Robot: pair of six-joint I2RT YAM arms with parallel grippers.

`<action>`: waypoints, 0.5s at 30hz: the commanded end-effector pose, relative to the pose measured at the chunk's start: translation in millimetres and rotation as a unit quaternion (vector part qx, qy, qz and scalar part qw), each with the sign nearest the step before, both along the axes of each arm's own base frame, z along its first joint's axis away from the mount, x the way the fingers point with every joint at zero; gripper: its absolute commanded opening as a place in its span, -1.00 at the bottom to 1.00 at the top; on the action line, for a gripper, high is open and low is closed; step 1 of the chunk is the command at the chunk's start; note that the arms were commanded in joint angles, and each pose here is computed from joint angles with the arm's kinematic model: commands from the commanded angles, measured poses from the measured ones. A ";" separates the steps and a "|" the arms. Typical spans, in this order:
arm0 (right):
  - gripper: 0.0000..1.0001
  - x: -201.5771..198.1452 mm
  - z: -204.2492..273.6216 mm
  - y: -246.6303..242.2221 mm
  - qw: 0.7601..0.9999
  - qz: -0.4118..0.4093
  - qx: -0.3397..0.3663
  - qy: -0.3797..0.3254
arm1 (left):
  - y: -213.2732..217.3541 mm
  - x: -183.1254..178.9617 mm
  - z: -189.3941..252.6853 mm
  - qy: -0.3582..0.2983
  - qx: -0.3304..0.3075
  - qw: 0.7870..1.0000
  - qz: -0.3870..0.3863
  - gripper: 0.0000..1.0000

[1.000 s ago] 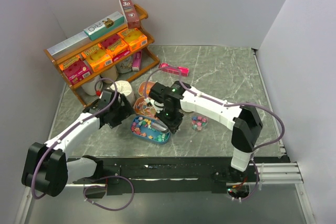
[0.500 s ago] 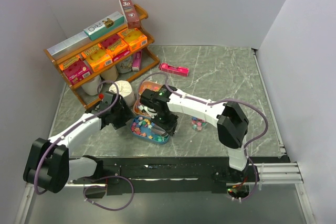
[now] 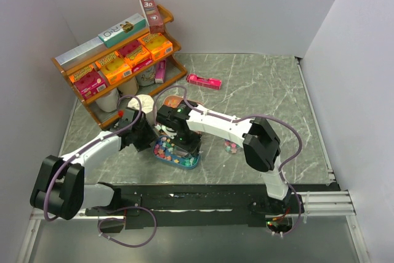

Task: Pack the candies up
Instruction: Scoop the fake candies from the storage box.

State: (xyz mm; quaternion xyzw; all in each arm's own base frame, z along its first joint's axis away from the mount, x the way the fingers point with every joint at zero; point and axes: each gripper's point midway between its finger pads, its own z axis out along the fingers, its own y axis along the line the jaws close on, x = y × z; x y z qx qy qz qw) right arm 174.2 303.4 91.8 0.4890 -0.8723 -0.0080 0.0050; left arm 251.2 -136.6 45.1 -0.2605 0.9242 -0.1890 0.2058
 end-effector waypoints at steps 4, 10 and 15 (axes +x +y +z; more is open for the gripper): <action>-1.00 10.2 -13.6 9.5 1.000 0.002 0.005 -0.028 | -5.8 4.4 1.9 -0.013 -0.014 1.000 -0.014 0.09; -1.00 15.2 -21.9 23.0 0.998 0.003 0.036 -0.045 | -7.9 5.9 2.7 -0.016 -0.017 1.000 -0.019 0.06; -1.00 16.0 -28.7 28.9 0.998 0.007 0.045 -0.051 | -9.2 5.9 1.2 -0.013 -0.019 0.999 -0.022 0.02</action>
